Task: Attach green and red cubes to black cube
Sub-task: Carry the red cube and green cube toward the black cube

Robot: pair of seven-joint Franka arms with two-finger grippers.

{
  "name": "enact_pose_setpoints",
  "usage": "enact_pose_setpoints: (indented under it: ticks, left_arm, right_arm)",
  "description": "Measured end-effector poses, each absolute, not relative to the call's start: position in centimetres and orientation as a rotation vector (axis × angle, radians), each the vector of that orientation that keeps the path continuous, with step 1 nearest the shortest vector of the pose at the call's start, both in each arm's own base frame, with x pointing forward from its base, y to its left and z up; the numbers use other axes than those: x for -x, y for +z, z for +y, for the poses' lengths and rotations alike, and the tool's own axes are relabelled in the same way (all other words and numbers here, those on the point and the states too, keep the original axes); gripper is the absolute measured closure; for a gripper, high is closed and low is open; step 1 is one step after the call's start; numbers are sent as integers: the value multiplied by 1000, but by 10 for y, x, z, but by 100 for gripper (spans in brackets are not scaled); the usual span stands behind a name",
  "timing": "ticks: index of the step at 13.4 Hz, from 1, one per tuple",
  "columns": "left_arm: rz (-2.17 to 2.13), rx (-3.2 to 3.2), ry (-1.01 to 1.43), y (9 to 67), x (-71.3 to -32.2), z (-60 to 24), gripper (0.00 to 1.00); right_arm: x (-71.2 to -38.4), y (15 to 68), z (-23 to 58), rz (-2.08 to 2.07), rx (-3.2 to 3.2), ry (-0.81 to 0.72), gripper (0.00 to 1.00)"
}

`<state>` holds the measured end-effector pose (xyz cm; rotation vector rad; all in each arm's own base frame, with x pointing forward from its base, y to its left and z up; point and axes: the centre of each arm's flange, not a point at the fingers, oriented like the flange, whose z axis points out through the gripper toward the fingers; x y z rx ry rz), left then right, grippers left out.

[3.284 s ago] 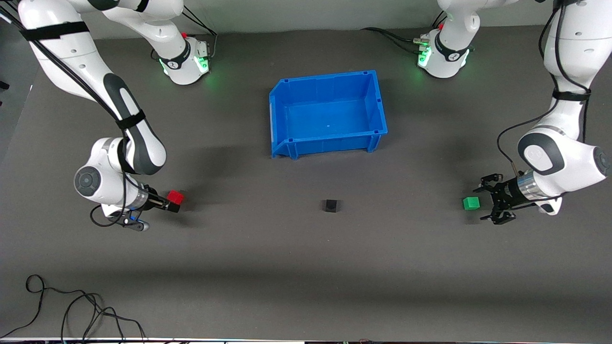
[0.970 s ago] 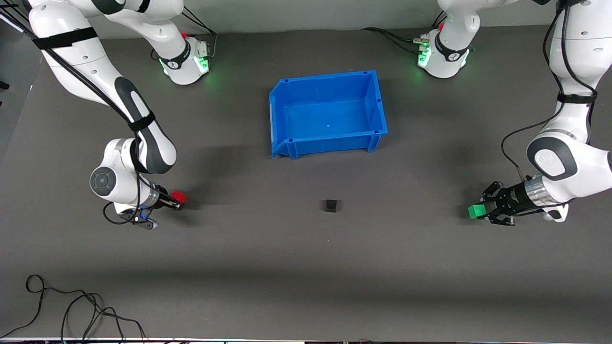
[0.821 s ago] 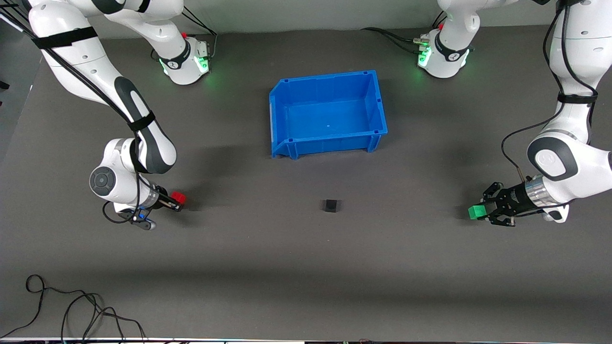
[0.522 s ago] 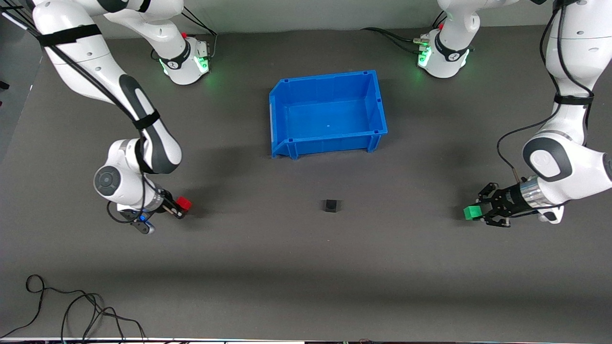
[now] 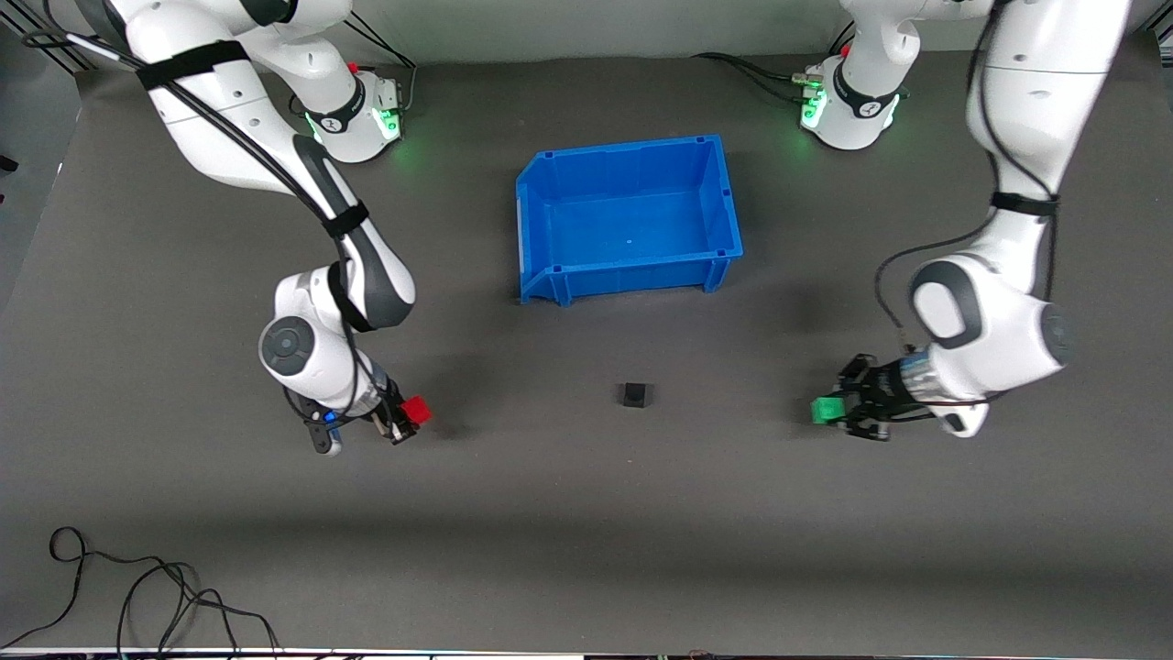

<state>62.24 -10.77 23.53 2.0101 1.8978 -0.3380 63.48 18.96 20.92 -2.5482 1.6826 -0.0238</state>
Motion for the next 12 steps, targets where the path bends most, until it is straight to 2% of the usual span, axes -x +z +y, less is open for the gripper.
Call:
enact_pose_setpoints:
  ticks: [6, 10, 12]
  left_arm:
    - [1879, -2050, -305, 226, -595, -224, 63]
    - [1872, -2079, -288, 206, -575, -272, 63]
    - [1862, -2099, -291, 200, -566, -290, 63]
  right_arm:
    - [-657, 221, 282, 2048, 2247, 19, 60]
    - [-652, 229, 337, 2144, 2120, 29, 60]
    - [-639, 225, 362, 2187, 2101, 51, 60]
